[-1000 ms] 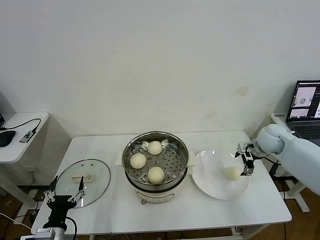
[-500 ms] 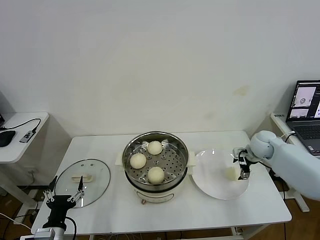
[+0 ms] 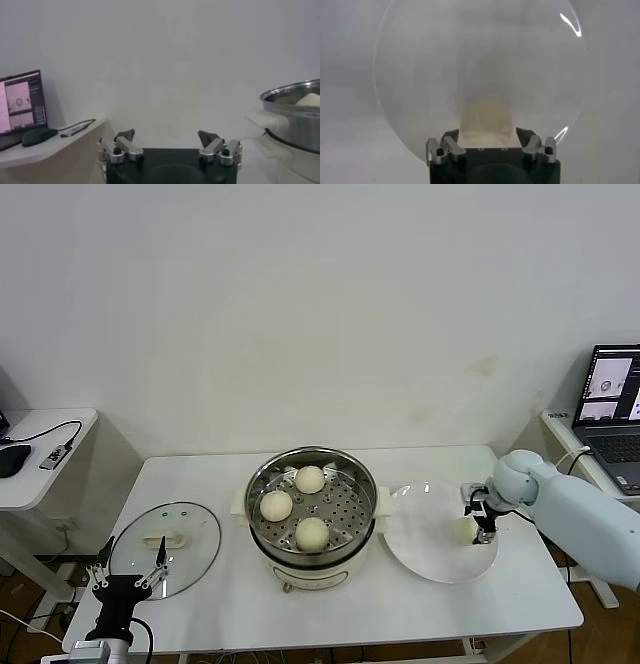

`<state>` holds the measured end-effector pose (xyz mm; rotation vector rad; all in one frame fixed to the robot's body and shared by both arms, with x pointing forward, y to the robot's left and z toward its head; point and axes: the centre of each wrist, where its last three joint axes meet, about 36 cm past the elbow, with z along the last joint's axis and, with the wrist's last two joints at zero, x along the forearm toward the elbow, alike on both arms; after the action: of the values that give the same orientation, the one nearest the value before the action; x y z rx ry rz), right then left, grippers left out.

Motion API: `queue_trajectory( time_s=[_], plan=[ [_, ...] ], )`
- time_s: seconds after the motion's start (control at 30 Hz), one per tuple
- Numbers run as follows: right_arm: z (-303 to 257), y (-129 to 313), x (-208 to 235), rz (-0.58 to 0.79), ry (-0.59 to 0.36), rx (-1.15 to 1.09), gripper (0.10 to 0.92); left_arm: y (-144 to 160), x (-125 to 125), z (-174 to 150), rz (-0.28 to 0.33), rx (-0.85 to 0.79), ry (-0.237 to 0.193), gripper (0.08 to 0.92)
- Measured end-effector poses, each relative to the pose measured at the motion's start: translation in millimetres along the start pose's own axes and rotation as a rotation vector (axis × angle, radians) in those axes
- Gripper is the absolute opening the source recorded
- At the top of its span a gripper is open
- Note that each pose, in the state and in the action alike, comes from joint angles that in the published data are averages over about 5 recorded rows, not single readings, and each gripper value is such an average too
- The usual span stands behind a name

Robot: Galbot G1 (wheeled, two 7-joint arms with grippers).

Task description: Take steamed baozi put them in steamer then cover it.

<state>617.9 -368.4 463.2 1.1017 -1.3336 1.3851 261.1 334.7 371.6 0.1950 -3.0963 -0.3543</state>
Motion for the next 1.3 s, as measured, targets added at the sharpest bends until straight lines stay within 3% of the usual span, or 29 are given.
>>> queue_trajectory(
  time_s=[0.57,0.9,1.3],
  plan=[
    [-1.1,-1.3,2.8,0.008,-0.005,-0.006,0.485,0.1,0.6,-0.1,-0.001,0.001,0.0,0.823],
    [2.6,-5.7,37.3,0.038,-0.024,-0.004,0.498,-0.7,-1.8,-3.2,0.001,0.002,-0.01,0.823],
    [-28.1,-33.1,133.6,0.141,-0.096,0.033,0.501,-2.8,-3.1,-4.9,0.009,0.008,-0.013,0.823]
  ],
)
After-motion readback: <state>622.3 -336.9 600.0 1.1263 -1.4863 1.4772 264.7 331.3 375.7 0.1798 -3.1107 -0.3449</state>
